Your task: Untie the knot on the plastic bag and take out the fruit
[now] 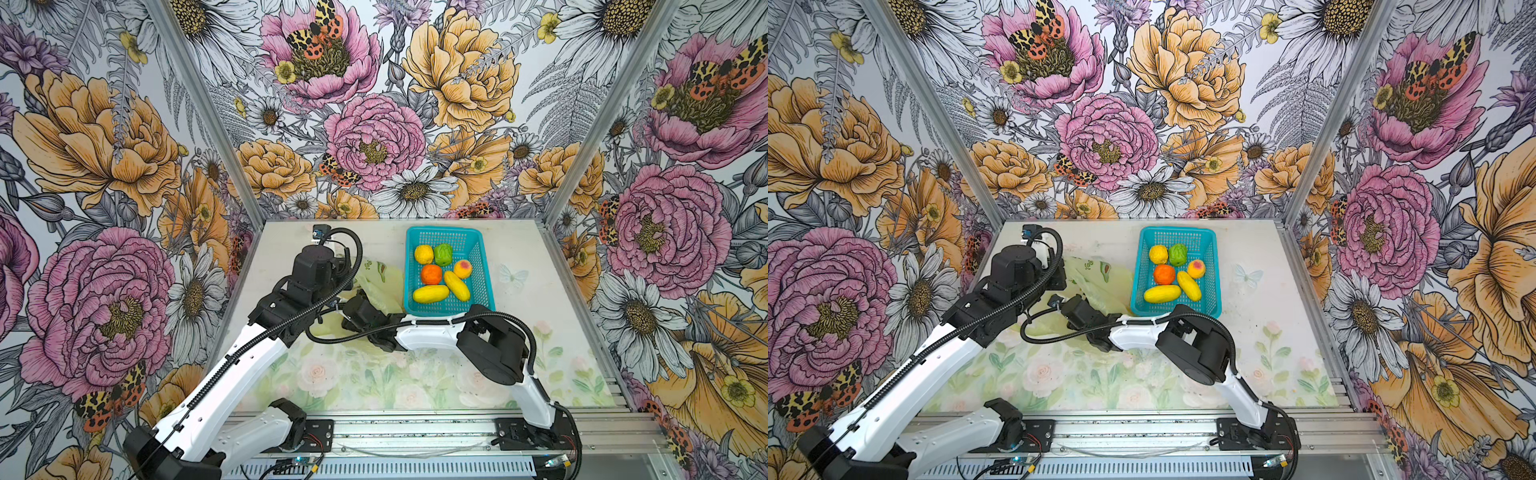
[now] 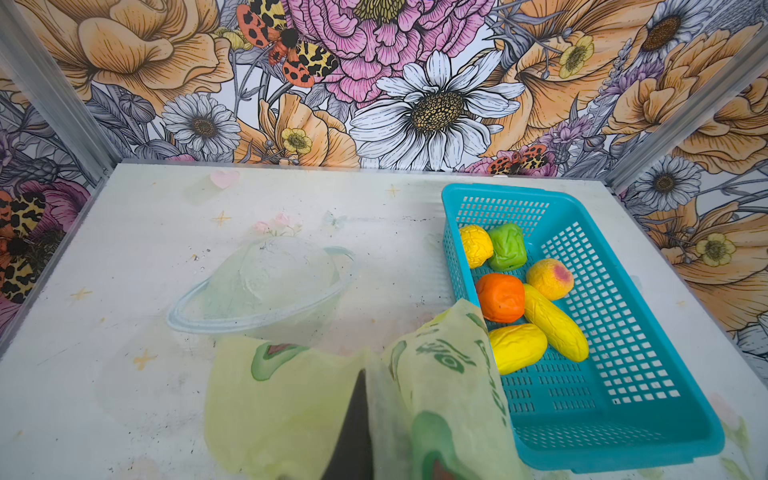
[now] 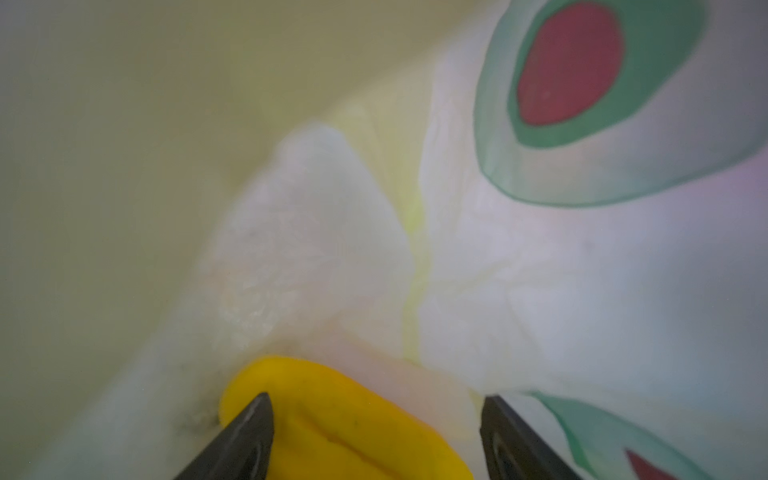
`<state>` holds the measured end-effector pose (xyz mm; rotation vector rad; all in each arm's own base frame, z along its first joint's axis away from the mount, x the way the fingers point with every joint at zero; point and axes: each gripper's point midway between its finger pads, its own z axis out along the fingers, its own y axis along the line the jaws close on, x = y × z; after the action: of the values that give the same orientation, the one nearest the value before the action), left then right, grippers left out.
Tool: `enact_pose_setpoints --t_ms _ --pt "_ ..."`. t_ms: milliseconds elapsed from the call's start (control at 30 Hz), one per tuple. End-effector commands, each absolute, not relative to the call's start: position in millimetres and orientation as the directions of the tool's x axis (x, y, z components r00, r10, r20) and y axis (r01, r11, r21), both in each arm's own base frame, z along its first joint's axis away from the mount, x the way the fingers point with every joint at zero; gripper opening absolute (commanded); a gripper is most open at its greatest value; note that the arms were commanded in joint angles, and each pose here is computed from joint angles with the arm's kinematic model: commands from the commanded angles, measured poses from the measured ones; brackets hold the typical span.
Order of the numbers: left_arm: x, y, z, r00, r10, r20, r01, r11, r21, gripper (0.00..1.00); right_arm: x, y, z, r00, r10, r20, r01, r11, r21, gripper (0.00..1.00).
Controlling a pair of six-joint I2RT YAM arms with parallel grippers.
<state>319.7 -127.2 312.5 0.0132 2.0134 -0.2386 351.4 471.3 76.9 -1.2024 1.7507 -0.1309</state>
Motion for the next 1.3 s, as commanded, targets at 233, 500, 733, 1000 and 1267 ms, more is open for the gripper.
enact_pose_setpoints --t_ms 233,500,733,1000,1267 --pt "315 -128 319 -0.428 -0.119 -0.896 0.123 0.974 -0.188 0.0 368 419 24 -0.203 -0.846 -0.493 -0.656 0.492 -0.573 0.78" --pt "315 -128 319 -0.427 -0.119 -0.896 0.122 0.975 -0.188 0.0 380 394 32 -0.26 -0.852 -0.455 -0.587 0.514 -0.626 0.86" --pt "316 -128 319 -0.428 -0.119 -0.896 0.121 0.975 -0.187 0.0 367 387 51 -0.248 -0.839 -0.485 -0.611 0.524 -0.593 0.92" --pt "314 -127 319 -0.427 -0.122 -0.896 0.123 0.974 -0.192 0.0 379 391 42 -0.266 -0.837 -0.479 -0.588 0.534 -0.607 0.91" --pt "314 -128 319 -0.427 -0.12 -0.896 0.124 0.974 -0.19 0.0 383 413 22 -0.251 -0.841 -0.48 -0.617 0.521 -0.59 0.65"
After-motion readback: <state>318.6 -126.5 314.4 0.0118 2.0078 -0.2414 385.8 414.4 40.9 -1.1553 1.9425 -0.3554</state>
